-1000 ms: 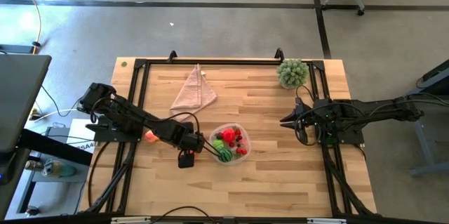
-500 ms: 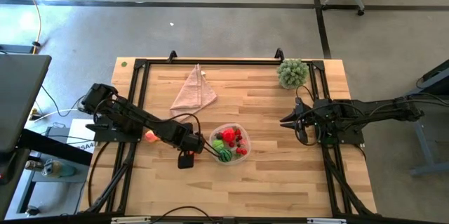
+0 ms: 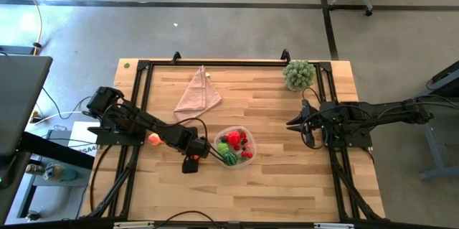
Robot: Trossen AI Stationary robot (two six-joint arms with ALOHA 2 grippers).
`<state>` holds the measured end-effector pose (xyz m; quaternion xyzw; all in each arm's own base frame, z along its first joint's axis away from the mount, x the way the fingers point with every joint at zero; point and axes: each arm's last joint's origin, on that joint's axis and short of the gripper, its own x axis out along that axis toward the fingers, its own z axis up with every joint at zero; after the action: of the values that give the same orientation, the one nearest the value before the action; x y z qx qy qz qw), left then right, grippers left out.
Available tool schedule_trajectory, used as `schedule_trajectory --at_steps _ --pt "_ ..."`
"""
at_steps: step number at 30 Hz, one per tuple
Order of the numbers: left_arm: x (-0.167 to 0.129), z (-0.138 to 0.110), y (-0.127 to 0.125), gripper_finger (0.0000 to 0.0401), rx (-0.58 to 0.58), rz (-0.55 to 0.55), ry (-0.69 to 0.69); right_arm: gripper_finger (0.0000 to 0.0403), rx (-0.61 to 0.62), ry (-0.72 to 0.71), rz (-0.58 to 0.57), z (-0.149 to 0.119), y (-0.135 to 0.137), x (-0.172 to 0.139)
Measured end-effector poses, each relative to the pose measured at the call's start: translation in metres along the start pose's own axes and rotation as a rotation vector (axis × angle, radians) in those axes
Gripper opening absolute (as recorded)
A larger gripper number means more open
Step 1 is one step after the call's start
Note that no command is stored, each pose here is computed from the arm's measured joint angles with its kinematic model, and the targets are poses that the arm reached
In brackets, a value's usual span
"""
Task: Pick and placing Produce into tupperware
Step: Put the pumpkin into the transparent bin
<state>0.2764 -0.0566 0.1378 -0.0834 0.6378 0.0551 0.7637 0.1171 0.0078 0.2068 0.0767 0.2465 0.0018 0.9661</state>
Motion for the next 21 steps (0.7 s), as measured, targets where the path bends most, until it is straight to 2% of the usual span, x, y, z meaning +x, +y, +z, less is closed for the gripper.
schedule_trajectory --at_steps 12,21 --pt "0.0 0.002 0.0005 0.0305 0.001 0.028 -0.031 0.0068 0.0 0.002 0.0 -0.0002 0.0 0.0" --pt "0.0 0.002 0.0004 0.0248 -0.002 0.025 -0.03 0.0068 0.0 0.002 0.0 -0.0002 0.0 0.0"
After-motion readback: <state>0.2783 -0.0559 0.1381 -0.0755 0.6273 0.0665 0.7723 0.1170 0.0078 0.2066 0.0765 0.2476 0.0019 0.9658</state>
